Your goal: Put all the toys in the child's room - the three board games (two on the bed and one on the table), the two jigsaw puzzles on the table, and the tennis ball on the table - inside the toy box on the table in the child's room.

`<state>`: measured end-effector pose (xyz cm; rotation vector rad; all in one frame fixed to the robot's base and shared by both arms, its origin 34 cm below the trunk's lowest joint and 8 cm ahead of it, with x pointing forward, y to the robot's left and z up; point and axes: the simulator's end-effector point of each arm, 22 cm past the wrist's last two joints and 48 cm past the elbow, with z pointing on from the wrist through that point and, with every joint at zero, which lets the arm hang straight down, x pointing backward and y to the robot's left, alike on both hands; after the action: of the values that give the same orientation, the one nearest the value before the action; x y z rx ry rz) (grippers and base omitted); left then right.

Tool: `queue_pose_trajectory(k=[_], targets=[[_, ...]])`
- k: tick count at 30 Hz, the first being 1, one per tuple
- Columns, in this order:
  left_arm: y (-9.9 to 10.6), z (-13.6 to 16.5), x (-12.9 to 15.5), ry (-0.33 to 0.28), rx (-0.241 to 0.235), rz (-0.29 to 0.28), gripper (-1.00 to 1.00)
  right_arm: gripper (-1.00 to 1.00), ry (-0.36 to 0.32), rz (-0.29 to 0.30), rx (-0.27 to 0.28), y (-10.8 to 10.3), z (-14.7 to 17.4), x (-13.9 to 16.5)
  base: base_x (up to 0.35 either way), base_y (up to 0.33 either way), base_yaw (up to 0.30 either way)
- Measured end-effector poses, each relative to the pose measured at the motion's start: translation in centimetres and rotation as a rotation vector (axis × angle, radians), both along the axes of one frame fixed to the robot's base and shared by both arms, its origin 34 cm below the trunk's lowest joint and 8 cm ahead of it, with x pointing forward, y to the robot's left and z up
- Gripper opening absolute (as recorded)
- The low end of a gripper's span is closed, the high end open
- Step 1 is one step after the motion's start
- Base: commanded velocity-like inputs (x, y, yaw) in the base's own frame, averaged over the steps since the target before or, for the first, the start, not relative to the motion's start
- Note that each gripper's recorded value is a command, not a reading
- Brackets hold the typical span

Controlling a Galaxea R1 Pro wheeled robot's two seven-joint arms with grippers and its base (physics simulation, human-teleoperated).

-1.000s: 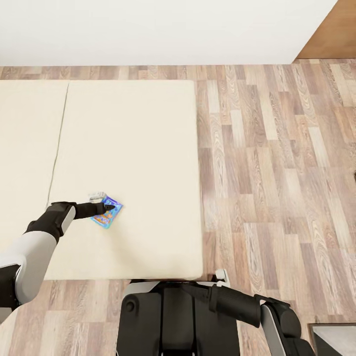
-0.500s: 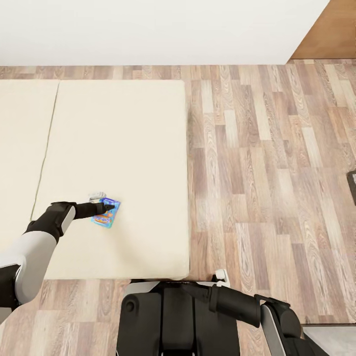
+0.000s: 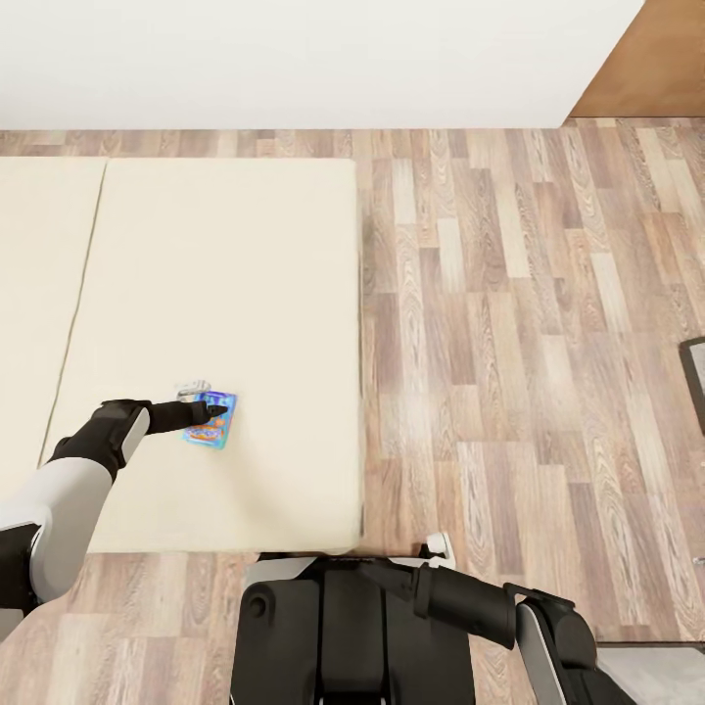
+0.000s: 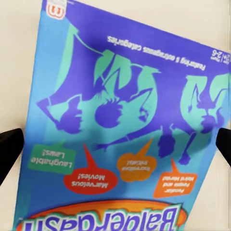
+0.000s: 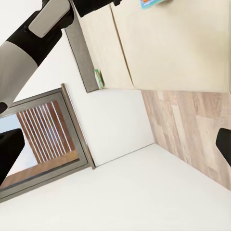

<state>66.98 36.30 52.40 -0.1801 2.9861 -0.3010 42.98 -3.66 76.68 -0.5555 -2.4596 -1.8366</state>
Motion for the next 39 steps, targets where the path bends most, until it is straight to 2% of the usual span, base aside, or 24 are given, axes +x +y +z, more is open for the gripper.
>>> queue_pose_trajectory(k=[26, 39], targets=[[0.02, -0.01, -0.01, 0.000, 0.001, -0.001, 1.00, 1.00, 0.003, 0.000, -0.002, -0.05, -0.11, -0.12, 0.000, -0.185, 0.000], [0.01, 0.00, -0.01, 0.000, 0.000, -0.001, 1.00, 1.00, -0.036, -0.007, -0.019, -0.14, -0.33, 0.23, 0.000, -0.087, 0.000]])
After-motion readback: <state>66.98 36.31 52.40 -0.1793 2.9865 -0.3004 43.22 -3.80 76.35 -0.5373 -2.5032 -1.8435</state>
